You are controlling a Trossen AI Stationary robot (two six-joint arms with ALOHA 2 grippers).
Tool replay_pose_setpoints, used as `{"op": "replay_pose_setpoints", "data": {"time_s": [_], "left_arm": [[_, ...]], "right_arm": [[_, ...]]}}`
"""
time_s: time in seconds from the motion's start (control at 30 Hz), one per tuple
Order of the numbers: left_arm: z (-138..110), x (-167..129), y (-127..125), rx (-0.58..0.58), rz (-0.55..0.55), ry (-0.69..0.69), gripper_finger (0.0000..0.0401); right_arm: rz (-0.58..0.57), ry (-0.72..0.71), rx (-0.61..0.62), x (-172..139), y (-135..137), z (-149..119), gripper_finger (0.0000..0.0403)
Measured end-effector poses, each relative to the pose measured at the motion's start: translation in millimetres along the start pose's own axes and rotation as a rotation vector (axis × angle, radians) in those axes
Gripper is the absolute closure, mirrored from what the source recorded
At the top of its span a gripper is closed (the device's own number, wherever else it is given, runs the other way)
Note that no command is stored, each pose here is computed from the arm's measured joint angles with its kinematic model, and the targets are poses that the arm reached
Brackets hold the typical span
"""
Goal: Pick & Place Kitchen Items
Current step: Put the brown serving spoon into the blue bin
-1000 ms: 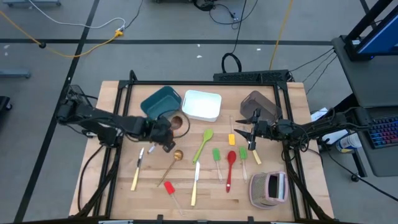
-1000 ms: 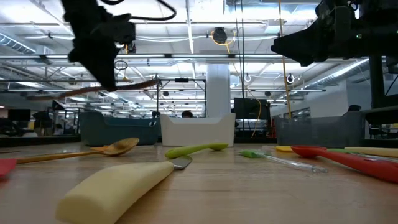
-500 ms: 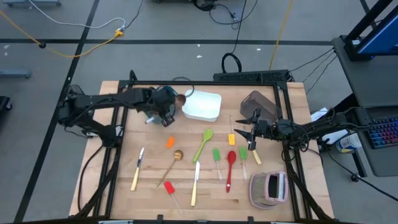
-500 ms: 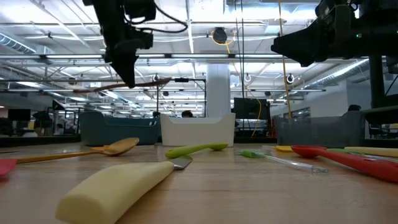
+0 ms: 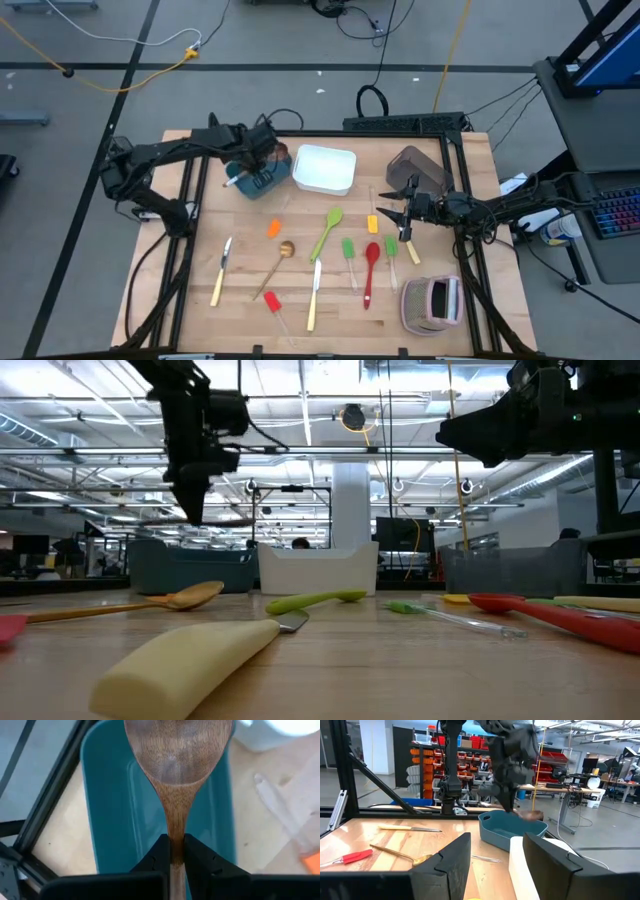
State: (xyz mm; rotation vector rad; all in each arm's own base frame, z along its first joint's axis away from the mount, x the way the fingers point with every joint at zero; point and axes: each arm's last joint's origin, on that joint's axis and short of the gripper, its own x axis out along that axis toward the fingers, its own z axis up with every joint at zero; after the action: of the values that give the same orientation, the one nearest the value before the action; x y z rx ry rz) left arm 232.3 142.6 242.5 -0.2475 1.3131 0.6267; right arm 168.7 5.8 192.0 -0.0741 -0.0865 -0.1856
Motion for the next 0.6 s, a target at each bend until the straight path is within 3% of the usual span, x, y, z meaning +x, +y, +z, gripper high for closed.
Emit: {"op": "replay_pose_setpoints", "data": {"time_s": [0.4,0.6], "left_arm": [[1,60,0,0.101,0.027,0.284,0.0375],[3,73,0,0.128,0.037,0.321,0.0375]], "right_arm": [[0.0,0.0,0.0,0,0,0,0.0229],[0.0,0.0,0.0,0,0,0,0.0229]]}}
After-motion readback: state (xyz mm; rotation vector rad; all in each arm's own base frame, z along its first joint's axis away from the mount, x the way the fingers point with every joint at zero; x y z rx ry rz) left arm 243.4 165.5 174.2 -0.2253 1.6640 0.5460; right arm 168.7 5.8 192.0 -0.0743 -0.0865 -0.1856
